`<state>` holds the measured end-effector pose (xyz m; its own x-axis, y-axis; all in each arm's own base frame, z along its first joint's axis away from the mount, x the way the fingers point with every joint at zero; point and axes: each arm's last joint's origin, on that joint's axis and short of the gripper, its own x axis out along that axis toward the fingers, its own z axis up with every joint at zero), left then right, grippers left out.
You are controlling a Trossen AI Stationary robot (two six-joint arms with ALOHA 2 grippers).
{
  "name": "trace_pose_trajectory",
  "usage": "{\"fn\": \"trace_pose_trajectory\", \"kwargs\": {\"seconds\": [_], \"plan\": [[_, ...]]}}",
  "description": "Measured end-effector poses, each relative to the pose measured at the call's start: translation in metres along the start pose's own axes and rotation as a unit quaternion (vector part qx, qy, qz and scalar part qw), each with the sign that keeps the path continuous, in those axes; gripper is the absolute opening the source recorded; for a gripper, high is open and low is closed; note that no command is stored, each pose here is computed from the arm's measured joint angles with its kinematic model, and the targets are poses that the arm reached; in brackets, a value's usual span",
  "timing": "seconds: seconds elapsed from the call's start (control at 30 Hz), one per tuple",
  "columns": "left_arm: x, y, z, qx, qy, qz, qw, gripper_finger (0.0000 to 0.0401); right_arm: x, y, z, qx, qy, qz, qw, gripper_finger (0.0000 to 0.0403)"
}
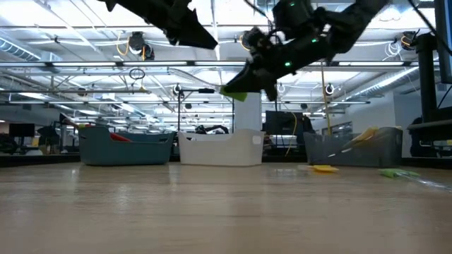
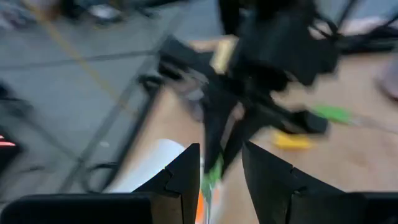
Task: Pick & Place Kitchen Items
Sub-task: Put the left green spatula into the white bin, then put the yellow spatula into the white bin
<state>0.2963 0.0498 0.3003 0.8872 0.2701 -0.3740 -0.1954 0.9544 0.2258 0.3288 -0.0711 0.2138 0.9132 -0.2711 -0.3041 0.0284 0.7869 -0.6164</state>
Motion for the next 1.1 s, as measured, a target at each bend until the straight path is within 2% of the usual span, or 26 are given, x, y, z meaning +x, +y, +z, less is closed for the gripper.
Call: {"fn": "trace_pose_trajectory", "kwargs": {"seconds": [0.17,0.37,0.63,0.77,0.87,1.1], "plan": [[-0.009,0.007,0.005,0.012,0.000,0.079,0.997,0.0122,0.028,-0.016,-0.020,0.035,0.043,-0.011,0.998,0.0023],[-0.010,0.009,0.003,0.008,0.017,0.130,0.991,0.0122,0.042,-0.019,-0.058,0.042,0.168,-0.032,0.984,0.0024],[-0.010,0.007,0.000,0.001,0.031,0.125,0.992,0.0122,0.045,-0.031,-0.081,0.065,0.201,-0.058,0.976,0.0024],[-0.010,0.005,-0.001,0.000,0.038,0.120,0.992,0.0122,0.043,-0.038,-0.087,0.078,0.190,-0.043,0.978,0.0029],[-0.010,0.003,-0.003,0.003,0.049,0.115,0.992,0.0122,0.044,-0.041,-0.090,0.085,0.176,-0.025,0.980,0.0048],[-0.010,0.000,-0.006,-0.010,0.058,0.110,0.992,0.0122,0.044,-0.042,-0.091,0.099,0.175,-0.031,0.979,0.0106]]}}
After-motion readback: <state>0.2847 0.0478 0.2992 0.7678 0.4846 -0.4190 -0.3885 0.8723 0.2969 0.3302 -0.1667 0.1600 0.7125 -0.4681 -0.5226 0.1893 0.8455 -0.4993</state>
